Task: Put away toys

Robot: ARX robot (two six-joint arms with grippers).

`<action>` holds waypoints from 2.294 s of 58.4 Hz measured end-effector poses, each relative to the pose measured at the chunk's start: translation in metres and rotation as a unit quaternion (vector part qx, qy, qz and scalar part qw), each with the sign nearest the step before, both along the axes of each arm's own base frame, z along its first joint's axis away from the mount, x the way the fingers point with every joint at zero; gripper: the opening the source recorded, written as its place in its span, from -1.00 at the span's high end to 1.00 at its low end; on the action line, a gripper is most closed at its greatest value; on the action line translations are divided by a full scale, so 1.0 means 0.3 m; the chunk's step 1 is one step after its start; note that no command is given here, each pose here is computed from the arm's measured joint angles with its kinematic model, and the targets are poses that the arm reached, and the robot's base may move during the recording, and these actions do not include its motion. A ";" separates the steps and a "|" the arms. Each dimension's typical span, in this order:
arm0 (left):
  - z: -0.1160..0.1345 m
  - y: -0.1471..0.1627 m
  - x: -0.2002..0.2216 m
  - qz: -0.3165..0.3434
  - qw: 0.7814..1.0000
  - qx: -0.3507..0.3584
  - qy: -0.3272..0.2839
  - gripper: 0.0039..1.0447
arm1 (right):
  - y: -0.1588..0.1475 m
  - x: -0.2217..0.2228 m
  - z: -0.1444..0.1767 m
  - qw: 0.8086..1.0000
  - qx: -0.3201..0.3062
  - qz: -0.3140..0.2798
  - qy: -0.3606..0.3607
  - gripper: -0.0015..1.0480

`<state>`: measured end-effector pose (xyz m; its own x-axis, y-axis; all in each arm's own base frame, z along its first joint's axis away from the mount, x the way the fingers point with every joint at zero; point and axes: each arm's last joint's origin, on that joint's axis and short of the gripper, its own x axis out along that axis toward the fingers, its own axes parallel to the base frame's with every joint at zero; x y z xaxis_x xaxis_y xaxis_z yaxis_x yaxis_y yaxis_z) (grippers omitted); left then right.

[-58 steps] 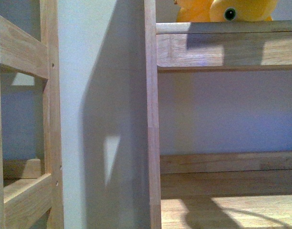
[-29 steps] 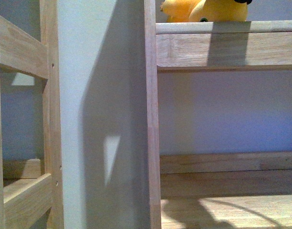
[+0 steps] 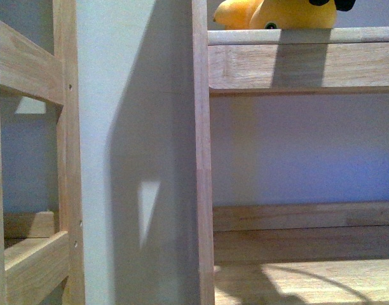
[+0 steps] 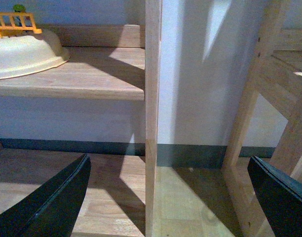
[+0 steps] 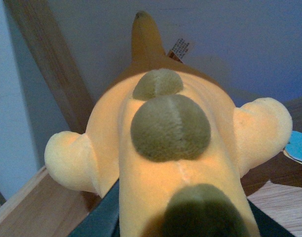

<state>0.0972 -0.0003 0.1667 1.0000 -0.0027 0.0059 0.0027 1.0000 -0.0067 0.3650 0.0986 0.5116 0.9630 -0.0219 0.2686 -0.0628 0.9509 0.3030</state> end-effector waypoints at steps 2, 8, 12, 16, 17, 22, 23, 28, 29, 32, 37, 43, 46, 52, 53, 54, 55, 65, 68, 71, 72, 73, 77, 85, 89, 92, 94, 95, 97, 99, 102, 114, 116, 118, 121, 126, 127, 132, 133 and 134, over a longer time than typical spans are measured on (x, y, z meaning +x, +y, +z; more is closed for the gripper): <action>0.000 0.000 0.000 0.000 1.000 0.000 0.000 -0.88 | 0.001 0.000 -0.002 1.000 -0.005 -0.002 -0.002 -0.29; 0.000 0.000 0.000 0.000 1.000 0.000 0.000 -0.88 | 0.006 -0.006 -0.008 1.000 -0.016 -0.009 -0.011 -0.57; 0.000 0.000 0.000 0.000 1.000 0.000 0.000 -0.88 | 0.009 -0.012 -0.009 1.000 -0.018 -0.014 -0.019 -0.79; 0.000 0.000 0.000 0.000 1.000 0.000 0.000 -0.88 | 0.012 -0.016 -0.006 0.999 -0.019 -0.017 -0.026 -0.90; 0.000 0.000 0.000 0.000 1.000 0.000 0.000 -0.88 | 0.013 -0.017 -0.006 0.999 -0.020 -0.017 -0.028 -0.89; 0.000 0.000 0.000 0.000 1.000 0.000 0.000 -0.88 | 0.012 -0.026 0.002 0.998 -0.024 -0.034 -0.039 -0.87; 0.000 0.000 0.000 0.000 1.000 0.000 0.000 -0.88 | 0.011 -0.028 0.004 0.998 -0.025 -0.037 -0.041 -0.87; 0.000 0.000 0.000 0.000 1.000 0.000 0.000 -0.88 | 0.009 -0.049 0.017 0.996 -0.036 -0.056 -0.067 -0.87; 0.000 0.000 0.000 0.000 1.000 0.000 0.000 -0.88 | 0.007 -0.057 0.022 0.994 -0.041 -0.063 -0.074 -0.87; 0.000 0.000 0.000 0.000 1.000 0.000 0.000 -0.88 | 0.001 -0.077 0.031 0.992 -0.050 -0.073 -0.088 -0.87; 0.000 0.000 0.000 0.000 1.000 0.000 0.000 -0.88 | -0.011 -0.128 0.048 0.987 -0.061 -0.091 -0.116 -0.87; 0.000 0.000 0.000 0.000 1.000 0.000 0.000 -0.88 | -0.035 -0.214 0.060 0.981 -0.071 -0.112 -0.142 -0.87; 0.000 0.000 0.000 0.000 1.000 0.000 0.000 -0.88 | -0.051 -0.257 0.059 0.980 -0.068 -0.121 -0.145 -0.87; 0.000 0.000 0.000 0.000 1.000 0.000 0.000 -0.88 | -0.086 -0.353 0.043 0.974 -0.069 -0.147 -0.158 -0.87; 0.000 0.000 0.000 0.000 1.000 0.000 0.000 -0.88 | -0.095 -0.379 0.036 0.973 -0.068 -0.151 -0.162 -0.87; 0.000 0.000 0.000 0.000 1.000 0.000 0.000 -0.88 | -0.100 -0.391 0.032 0.972 -0.069 -0.155 -0.163 -0.87; 0.000 0.000 0.000 0.000 1.000 0.000 0.000 -0.88 | -0.109 -0.417 0.022 0.971 -0.071 -0.160 -0.165 -0.87; 0.000 0.000 0.000 0.000 1.000 0.000 0.000 -0.88 | -0.182 -0.629 -0.112 0.969 -0.084 -0.169 -0.162 -0.87; 0.000 0.000 0.000 0.000 1.000 0.000 0.000 -0.88 | -0.199 -0.677 -0.166 0.970 -0.089 -0.168 -0.150 -0.87; 0.000 0.000 0.000 0.000 1.000 0.000 0.000 -0.88 | -0.211 -0.712 -0.213 0.972 -0.094 -0.166 -0.140 -0.87; 0.000 0.000 0.000 0.000 1.000 0.000 0.000 -0.88 | -0.217 -0.728 -0.237 0.972 -0.096 -0.166 -0.134 -0.87; 0.000 0.000 0.000 0.000 1.000 0.000 0.000 -0.88 | -0.220 -0.735 -0.250 0.973 -0.095 -0.165 -0.130 -0.87; 0.000 0.000 0.000 0.000 1.000 0.000 0.000 -0.88 | -0.238 -0.776 -0.325 0.976 -0.095 -0.164 -0.106 -0.87; 0.000 0.000 0.000 0.000 1.000 0.000 0.000 -0.88 | -0.270 -0.857 -0.472 0.979 -0.077 -0.178 -0.068 -0.87; 0.000 0.000 0.000 0.000 1.000 0.000 0.000 -0.88 | -0.280 -0.888 -0.532 0.979 -0.062 -0.181 -0.064 -0.87; 0.000 0.000 0.000 0.000 1.000 0.000 0.000 -0.88 | -0.280 -0.896 -0.561 0.981 -0.053 -0.178 -0.061 -0.87; 0.000 0.000 0.000 0.000 1.000 0.000 0.000 -0.88 | -0.278 -0.898 -0.594 0.982 -0.049 -0.176 -0.053 -0.87; 0.000 0.000 0.000 0.000 1.000 0.000 0.000 -0.88 | -0.277 -0.897 -0.603 0.982 -0.048 -0.175 -0.051 -0.87; 0.000 0.000 0.000 0.000 1.000 0.000 0.000 -0.88 | -0.274 -0.894 -0.631 0.983 -0.046 -0.172 -0.043 -0.87; 0.000 0.000 0.000 0.000 1.000 0.000 0.000 -0.88 | -0.272 -0.890 -0.669 0.984 -0.046 -0.167 -0.029 -0.87; 0.000 0.000 0.000 0.000 1.000 0.000 0.000 -0.88 | -0.271 -0.885 -0.745 0.985 -0.040 -0.168 -0.001 -0.87; 0.000 0.000 0.000 0.000 1.000 0.000 0.000 -0.88 | -0.253 -0.888 -0.920 0.987 -0.040 -0.148 0.044 -0.87; 0.000 0.000 0.000 0.000 1.000 0.000 0.000 -0.88 | -0.254 -0.888 -0.946 0.987 -0.044 -0.143 0.056 -0.87; 0.000 0.000 0.000 0.000 1.000 0.000 0.000 -0.88 | -0.257 -0.888 -0.969 0.987 -0.046 -0.137 0.071 -0.87; 0.000 0.000 0.000 0.000 1.000 0.000 0.000 -0.88 | -0.261 -0.887 -0.995 0.985 -0.048 -0.141 0.091 -0.87; 0.000 0.000 0.000 0.000 1.000 0.000 0.000 -0.88 | -0.263 -0.886 -1.002 0.985 -0.041 -0.140 0.095 -0.87; 0.000 0.000 0.000 0.000 1.000 0.000 0.000 -0.88 | -0.263 -0.887 -1.001 0.985 -0.039 -0.140 0.094 -0.87; 0.000 0.000 0.000 0.000 1.000 0.000 0.000 -0.88 | -0.263 -0.888 -1.000 0.986 -0.036 -0.138 0.092 -0.87; 0.000 0.000 0.000 0.000 1.000 0.000 0.000 -0.88 | -0.263 -0.888 -1.000 0.986 -0.036 -0.138 0.092 -0.87; 0.000 0.000 0.000 0.000 1.000 0.000 0.000 -0.88 | -0.263 -0.888 -1.000 0.986 -0.035 -0.138 0.092 -0.87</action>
<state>0.0972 -0.0003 0.1667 1.0000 -0.0027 0.0059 0.0027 1.0000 -0.0067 0.0986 0.0197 0.2115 0.9556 -0.2772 0.1001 0.2509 0.9433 0.2174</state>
